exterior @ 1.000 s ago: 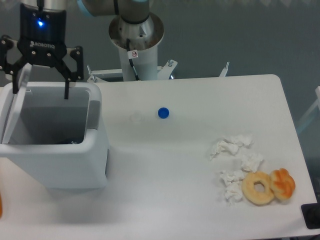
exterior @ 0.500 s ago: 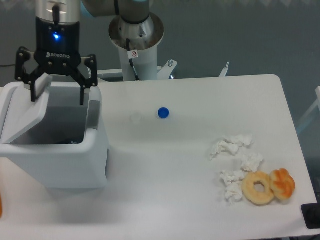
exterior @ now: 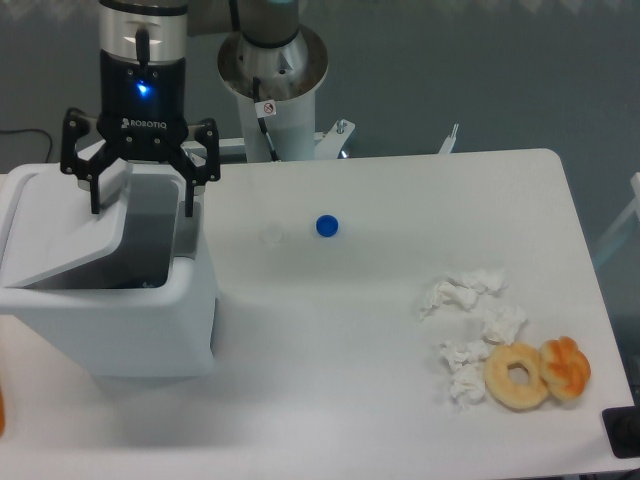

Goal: Close the trash can
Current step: 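Push the lid forward and down with the gripper to shut it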

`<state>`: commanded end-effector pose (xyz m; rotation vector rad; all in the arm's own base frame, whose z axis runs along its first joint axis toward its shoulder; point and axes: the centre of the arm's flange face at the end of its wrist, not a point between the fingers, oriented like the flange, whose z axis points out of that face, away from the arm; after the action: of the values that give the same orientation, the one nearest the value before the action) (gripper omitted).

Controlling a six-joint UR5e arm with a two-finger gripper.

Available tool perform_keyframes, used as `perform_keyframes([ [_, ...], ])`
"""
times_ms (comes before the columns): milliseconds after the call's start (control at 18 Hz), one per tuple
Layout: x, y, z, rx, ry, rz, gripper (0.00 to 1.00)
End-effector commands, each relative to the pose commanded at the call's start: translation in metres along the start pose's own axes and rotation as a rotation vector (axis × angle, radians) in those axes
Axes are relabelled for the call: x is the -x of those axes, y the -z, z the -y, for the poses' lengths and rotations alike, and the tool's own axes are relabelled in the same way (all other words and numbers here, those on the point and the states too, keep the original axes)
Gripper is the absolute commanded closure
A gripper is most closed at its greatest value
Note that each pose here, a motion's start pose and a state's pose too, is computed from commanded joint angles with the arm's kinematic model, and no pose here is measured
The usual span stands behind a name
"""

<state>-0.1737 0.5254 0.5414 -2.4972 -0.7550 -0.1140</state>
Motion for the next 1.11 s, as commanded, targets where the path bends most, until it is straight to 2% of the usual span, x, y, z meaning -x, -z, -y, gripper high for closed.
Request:
perform_keyframes([
  [1111, 0.022, -0.023, -0.011, 0.055, 0.019, 0.014, 0.0],
])
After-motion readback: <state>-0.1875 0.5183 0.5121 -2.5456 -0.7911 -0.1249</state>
